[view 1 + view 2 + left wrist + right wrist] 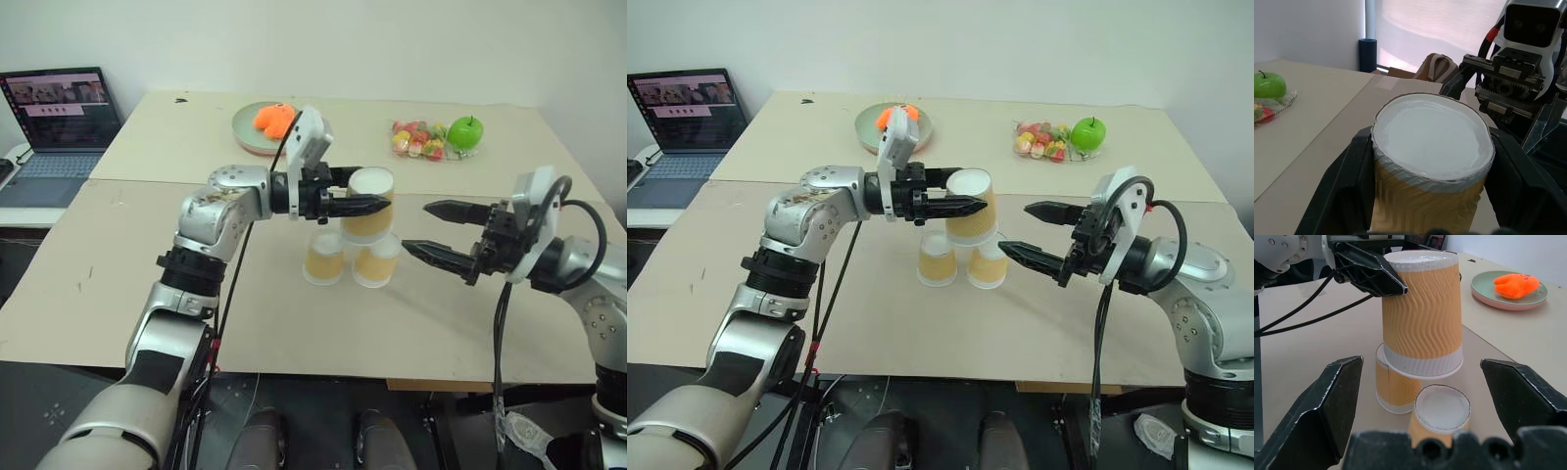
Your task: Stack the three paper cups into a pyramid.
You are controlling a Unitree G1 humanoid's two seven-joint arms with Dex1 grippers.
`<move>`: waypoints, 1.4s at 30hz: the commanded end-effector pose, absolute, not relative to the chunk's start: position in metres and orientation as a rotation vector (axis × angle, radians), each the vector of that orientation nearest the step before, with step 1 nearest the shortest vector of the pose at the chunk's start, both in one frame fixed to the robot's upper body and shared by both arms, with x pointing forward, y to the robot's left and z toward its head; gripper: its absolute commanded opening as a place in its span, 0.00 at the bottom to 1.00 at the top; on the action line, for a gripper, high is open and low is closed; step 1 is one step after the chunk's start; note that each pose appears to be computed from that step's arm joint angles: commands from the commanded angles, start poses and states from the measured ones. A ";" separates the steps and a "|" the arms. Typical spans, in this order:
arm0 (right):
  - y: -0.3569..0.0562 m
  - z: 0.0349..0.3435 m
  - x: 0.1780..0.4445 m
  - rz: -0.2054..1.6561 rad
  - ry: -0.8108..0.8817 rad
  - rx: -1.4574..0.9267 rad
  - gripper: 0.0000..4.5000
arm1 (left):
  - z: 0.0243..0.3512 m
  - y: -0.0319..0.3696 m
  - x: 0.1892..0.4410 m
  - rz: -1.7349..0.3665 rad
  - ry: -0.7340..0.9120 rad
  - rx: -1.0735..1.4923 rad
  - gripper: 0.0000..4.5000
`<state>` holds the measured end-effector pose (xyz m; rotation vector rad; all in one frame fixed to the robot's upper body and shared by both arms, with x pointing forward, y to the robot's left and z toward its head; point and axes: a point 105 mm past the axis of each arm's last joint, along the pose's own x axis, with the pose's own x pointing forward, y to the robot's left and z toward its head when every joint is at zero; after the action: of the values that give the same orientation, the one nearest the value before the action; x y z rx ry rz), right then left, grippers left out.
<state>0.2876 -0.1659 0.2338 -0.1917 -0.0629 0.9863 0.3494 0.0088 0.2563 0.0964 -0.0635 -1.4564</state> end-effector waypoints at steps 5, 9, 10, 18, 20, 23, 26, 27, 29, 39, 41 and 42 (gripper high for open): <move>-0.170 0.248 0.279 0.968 -0.115 -0.216 1.00 | 0.270 0.003 0.354 -1.451 -0.126 0.182 0.60; -0.170 0.248 0.279 0.969 -0.114 -0.215 1.00 | 0.270 0.006 0.355 -1.449 -0.123 0.192 0.60; -0.170 0.248 0.279 0.969 -0.115 -0.215 1.00 | 0.269 0.007 0.355 -1.449 -0.118 0.194 0.60; -0.168 0.247 0.282 0.971 -0.113 -0.213 1.00 | 0.262 0.012 0.352 -1.453 -0.088 0.208 0.60; -0.168 0.247 0.282 0.973 -0.114 -0.211 1.00 | 0.261 0.014 0.352 -1.449 -0.083 0.210 0.60; -0.167 0.248 0.282 0.977 -0.116 -0.210 1.00 | 0.260 0.016 0.353 -1.440 -0.073 0.198 0.60; -0.167 0.248 0.282 0.978 -0.117 -0.212 1.00 | 0.259 0.015 0.352 -1.437 -0.067 0.188 0.60; -0.167 0.248 0.282 0.979 -0.117 -0.212 1.00 | 0.258 0.015 0.352 -1.438 -0.064 0.184 0.60; -0.167 0.249 0.282 0.979 -0.117 -0.211 1.00 | 0.257 0.015 0.351 -1.439 -0.062 0.181 0.60; -0.168 0.249 0.282 0.976 -0.117 -0.213 1.00 | 0.253 0.010 0.351 -1.443 -0.057 0.166 0.60; -0.168 0.249 0.282 0.975 -0.118 -0.213 1.00 | 0.253 0.009 0.351 -1.443 -0.057 0.164 0.60; -0.168 0.249 0.282 0.974 -0.119 -0.213 1.00 | 0.253 0.010 0.352 -1.443 -0.056 0.163 0.60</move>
<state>0.2849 -0.1686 0.2351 -0.1821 -0.0656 0.9719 0.3556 0.0128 0.2417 0.1496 -0.0112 -1.4275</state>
